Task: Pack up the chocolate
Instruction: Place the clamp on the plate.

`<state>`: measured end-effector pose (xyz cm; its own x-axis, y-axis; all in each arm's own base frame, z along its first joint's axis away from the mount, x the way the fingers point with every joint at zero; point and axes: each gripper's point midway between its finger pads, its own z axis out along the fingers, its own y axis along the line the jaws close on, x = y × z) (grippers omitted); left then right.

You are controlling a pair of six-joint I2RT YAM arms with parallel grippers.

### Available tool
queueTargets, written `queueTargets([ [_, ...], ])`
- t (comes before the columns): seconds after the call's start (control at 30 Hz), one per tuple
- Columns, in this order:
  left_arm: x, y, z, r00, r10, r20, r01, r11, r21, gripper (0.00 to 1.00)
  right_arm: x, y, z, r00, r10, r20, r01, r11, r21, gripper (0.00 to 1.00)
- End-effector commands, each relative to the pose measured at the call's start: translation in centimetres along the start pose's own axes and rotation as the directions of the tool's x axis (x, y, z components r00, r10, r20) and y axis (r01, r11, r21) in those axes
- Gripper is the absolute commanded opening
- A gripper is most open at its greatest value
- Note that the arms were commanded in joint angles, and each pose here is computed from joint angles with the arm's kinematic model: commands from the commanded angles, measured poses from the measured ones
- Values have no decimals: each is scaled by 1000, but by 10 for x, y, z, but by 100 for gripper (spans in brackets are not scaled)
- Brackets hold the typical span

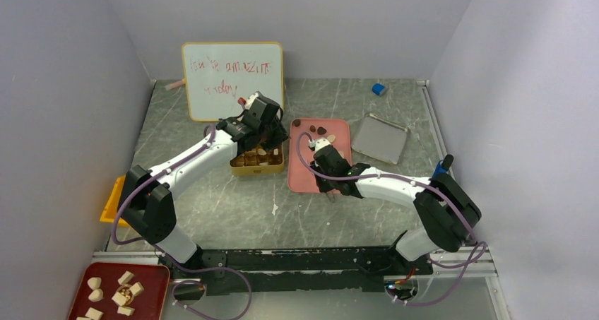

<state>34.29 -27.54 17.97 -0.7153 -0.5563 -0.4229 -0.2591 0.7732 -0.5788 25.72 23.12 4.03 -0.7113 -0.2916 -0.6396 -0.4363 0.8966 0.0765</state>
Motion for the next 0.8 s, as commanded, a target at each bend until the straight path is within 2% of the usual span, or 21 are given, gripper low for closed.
queueTargets([
  [0.0,-7,-10,-8,1000,6,26,-7,999,31,42,0,-4,3,1000,-18,8,17,1000,25,25],
  [0.1,-6,-10,-5,1000,3,20,-4,1000,31,42,2,-5,5,1000,-26,-4,26,999,32,33],
  [0.5,-5,-13,-2,1000,-5,13,5,999,35,41,-31,-7,-11,996,-63,61,60,997,56,37],
  [0.77,-7,-16,-2,1000,-5,17,4,999,38,41,-53,-8,-28,992,-78,100,70,995,72,46],
])
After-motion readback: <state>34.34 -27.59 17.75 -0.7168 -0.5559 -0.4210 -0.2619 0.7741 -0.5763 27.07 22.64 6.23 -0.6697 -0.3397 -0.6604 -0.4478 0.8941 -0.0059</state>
